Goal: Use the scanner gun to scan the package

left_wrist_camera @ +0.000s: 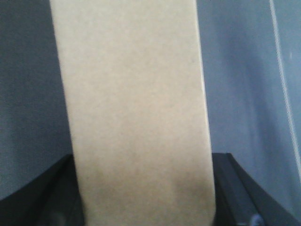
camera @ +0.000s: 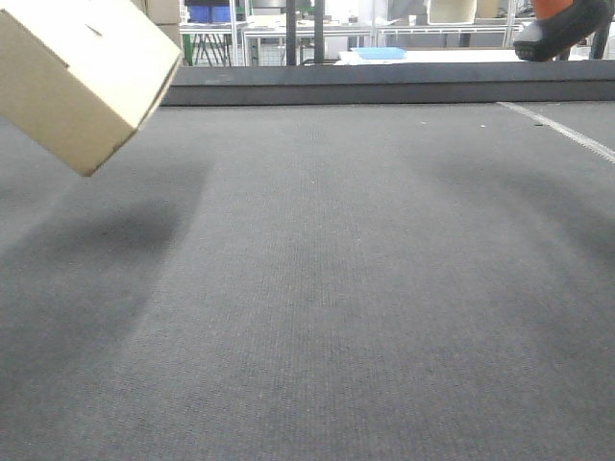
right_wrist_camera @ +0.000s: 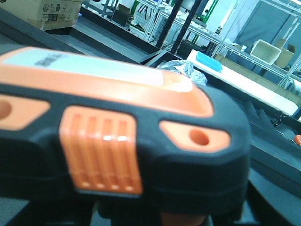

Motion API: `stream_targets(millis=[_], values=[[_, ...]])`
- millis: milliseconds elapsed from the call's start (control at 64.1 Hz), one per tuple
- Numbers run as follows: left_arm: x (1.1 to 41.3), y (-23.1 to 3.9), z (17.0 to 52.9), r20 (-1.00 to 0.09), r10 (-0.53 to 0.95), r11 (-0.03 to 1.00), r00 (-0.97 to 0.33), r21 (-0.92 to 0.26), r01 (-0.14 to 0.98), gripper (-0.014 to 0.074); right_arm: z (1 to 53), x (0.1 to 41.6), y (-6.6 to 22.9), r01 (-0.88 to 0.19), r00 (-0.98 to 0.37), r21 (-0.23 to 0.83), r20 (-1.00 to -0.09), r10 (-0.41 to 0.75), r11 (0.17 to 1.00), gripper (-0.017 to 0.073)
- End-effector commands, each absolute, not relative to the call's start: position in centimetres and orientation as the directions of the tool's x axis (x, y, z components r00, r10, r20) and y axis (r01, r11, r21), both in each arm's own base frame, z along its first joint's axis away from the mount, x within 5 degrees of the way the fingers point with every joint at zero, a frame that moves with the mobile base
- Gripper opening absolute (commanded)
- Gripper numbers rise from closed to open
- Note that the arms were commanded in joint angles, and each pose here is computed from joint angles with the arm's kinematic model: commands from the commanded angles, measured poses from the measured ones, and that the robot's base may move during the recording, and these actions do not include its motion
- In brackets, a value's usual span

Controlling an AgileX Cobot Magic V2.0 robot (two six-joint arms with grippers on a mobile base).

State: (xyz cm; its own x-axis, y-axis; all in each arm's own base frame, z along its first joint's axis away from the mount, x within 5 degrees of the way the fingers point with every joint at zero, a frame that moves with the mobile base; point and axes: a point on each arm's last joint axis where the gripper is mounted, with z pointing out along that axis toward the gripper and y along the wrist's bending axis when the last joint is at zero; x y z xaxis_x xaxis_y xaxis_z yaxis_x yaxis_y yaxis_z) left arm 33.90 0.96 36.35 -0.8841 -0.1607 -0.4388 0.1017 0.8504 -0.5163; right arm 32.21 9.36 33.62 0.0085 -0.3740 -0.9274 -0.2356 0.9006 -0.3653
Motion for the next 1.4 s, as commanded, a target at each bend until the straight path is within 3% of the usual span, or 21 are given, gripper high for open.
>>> stream_targets(millis=[0, 405, 1388], values=[[33.8, -0.2, 36.7, -0.452, -0.129, 0.849, -0.883, -0.51, 0.137, -0.0111, 35.0, 32.8, 9.2, -0.183, 0.083, -0.381, -0.925, -0.372, 0.906, -0.0154], [33.7, -1.2, 36.7, -0.446, -0.103, 0.85, -0.889, -0.504, 0.154, -0.0111, 34.7, 34.3, 9.6, -0.178, 0.092, -0.461, -0.888, -0.451, 0.87, -0.0154], [33.7, -1.3, 36.7, -0.438, -0.12, 0.844, -0.891, -0.517, 0.141, -0.0111, 34.6, 34.2, 10.4, -0.196, 0.094, -0.446, -0.895, -0.436, 0.874, -0.0154]])
